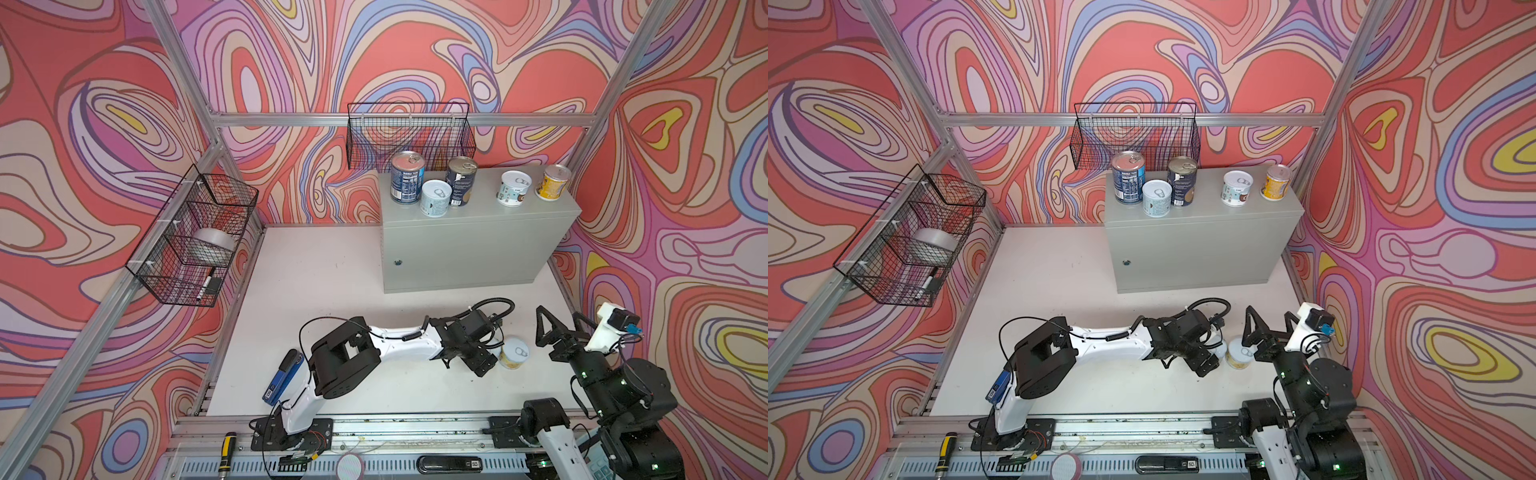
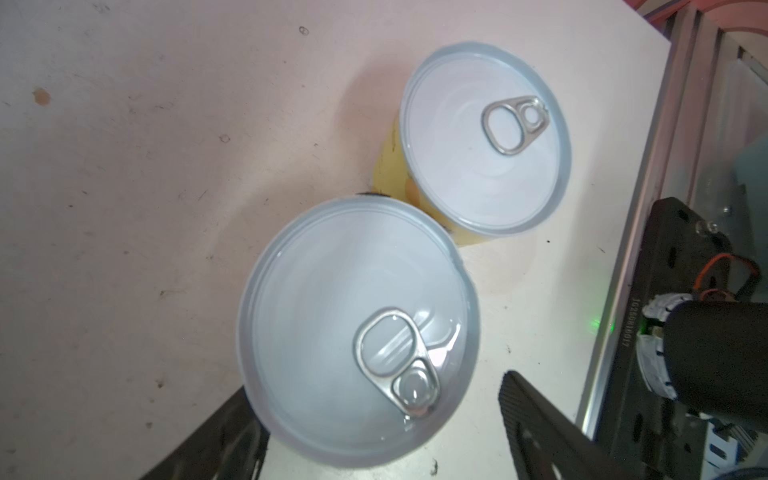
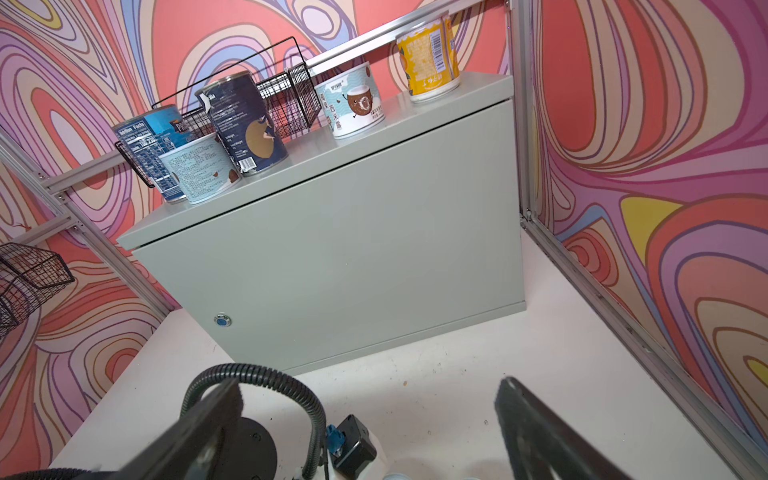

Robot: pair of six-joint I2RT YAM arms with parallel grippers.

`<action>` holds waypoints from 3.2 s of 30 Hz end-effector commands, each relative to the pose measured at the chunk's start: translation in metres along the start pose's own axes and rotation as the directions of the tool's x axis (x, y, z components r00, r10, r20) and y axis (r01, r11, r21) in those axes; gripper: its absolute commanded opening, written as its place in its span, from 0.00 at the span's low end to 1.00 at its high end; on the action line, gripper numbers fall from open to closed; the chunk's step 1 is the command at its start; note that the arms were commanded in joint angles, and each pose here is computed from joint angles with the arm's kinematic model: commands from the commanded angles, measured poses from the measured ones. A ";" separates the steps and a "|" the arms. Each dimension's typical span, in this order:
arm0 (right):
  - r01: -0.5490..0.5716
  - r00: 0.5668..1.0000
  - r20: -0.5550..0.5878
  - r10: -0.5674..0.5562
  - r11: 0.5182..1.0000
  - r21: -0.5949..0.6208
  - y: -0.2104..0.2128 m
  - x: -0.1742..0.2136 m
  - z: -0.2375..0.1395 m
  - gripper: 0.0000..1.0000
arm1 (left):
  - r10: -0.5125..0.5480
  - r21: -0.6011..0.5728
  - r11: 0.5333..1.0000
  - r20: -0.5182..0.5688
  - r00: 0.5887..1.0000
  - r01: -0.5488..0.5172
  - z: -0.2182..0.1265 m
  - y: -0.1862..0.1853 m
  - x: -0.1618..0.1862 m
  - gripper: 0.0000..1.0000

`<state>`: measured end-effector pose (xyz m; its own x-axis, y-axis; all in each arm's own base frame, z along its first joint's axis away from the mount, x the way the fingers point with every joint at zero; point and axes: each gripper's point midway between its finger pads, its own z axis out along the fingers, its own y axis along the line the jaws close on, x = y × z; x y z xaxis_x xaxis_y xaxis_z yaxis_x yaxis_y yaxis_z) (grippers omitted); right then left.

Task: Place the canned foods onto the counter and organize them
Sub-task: 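Close the left gripper around the pink can on the table, then lift the pink can with the left gripper while the right gripper approaches, then close the right gripper on the pink can held by the left gripper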

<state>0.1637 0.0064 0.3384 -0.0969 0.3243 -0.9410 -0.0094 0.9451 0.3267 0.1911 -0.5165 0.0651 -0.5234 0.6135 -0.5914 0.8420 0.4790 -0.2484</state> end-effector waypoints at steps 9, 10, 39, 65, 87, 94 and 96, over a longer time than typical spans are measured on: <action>0.008 1.000 -0.008 -0.008 1.000 -0.016 0.002 0.005 -0.001 0.98 | 0.030 -0.051 0.998 -0.037 0.999 -0.032 0.020 0.005 -0.007 0.82; 0.008 1.000 -0.010 -0.008 1.000 -0.014 0.001 0.006 0.000 0.98 | 0.030 -0.050 0.998 -0.040 0.999 -0.032 0.022 0.005 -0.007 0.80; 0.021 0.999 -0.045 -0.025 0.996 -0.082 0.013 0.011 0.003 0.98 | 0.063 -0.128 0.990 0.005 0.998 -0.062 0.012 0.014 -0.028 0.64; -0.164 0.954 -0.287 0.084 0.950 -0.267 0.045 0.068 0.066 0.96 | -0.158 -0.205 0.963 0.091 0.983 0.174 -0.129 0.088 -0.017 0.56; -0.247 0.910 -0.413 0.038 0.850 -0.465 0.094 0.111 0.122 0.94 | -0.258 -0.193 0.936 0.193 0.947 0.295 -0.218 0.101 -0.015 0.54; -0.159 0.919 -0.381 -0.098 0.792 -0.590 0.149 0.124 0.113 0.94 | -0.299 -0.235 0.908 0.219 0.929 0.347 -0.250 0.125 -0.004 0.54; -0.151 0.917 -0.380 -0.121 0.776 -0.612 0.160 0.129 0.112 0.94 | -0.315 -0.232 0.901 0.233 0.920 0.367 -0.259 0.129 -0.002 0.54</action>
<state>0.2539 0.1966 0.2368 -0.5525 0.1657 -0.8169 -0.5591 0.6532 0.5107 0.2685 -0.3054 0.2151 -0.7151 0.3132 -0.6249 0.5554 0.7974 -0.2359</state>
